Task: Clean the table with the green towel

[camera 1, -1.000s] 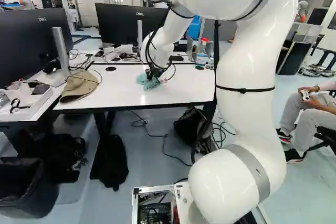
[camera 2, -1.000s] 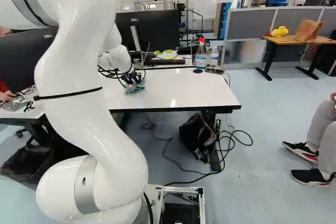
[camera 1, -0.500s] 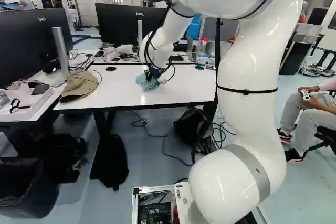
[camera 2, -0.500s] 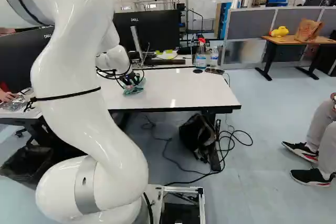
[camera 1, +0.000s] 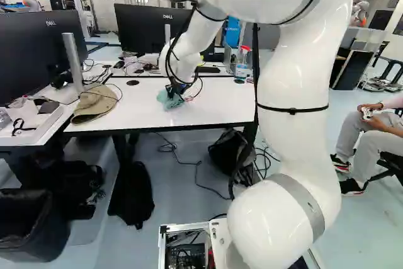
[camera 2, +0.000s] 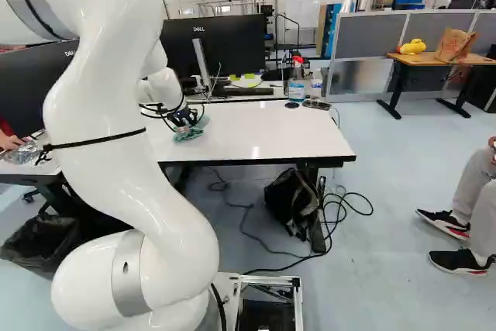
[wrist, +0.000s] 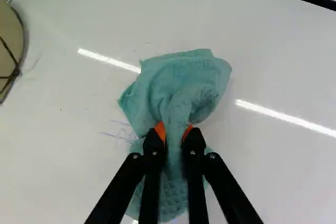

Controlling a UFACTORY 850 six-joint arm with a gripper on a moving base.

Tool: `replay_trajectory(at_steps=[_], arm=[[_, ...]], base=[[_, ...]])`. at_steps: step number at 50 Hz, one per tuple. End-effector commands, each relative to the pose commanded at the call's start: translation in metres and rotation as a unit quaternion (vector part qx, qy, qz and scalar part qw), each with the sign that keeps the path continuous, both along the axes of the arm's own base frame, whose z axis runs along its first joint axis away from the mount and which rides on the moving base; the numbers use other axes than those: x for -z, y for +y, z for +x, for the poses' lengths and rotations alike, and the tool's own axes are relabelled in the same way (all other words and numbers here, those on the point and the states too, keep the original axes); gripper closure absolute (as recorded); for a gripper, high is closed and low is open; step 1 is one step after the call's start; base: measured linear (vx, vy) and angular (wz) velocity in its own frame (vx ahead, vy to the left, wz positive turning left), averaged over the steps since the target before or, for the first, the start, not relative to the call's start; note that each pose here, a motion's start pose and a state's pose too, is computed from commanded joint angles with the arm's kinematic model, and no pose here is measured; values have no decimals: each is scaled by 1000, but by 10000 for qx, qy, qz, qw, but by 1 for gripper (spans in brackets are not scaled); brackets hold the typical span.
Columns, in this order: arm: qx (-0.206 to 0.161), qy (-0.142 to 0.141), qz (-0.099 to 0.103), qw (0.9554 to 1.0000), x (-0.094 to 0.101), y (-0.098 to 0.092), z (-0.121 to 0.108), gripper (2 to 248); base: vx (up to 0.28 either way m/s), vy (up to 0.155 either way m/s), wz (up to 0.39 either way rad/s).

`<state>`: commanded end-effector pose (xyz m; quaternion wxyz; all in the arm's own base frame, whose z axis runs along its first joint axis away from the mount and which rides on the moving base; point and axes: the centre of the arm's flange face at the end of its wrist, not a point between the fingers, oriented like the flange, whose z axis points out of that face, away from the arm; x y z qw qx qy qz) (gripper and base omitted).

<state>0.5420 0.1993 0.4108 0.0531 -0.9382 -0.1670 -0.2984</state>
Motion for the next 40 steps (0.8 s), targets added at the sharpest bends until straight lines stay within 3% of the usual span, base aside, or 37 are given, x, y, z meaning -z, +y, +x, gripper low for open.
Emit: replay_trajectory(at_steps=[27, 40], arm=[[-362, -70, 29, 9993, 1, 48, 6, 199], [-549, -72, 31, 9985, 1, 69, -4, 199]], base=[[0, 0, 0], [0, 0, 0]])
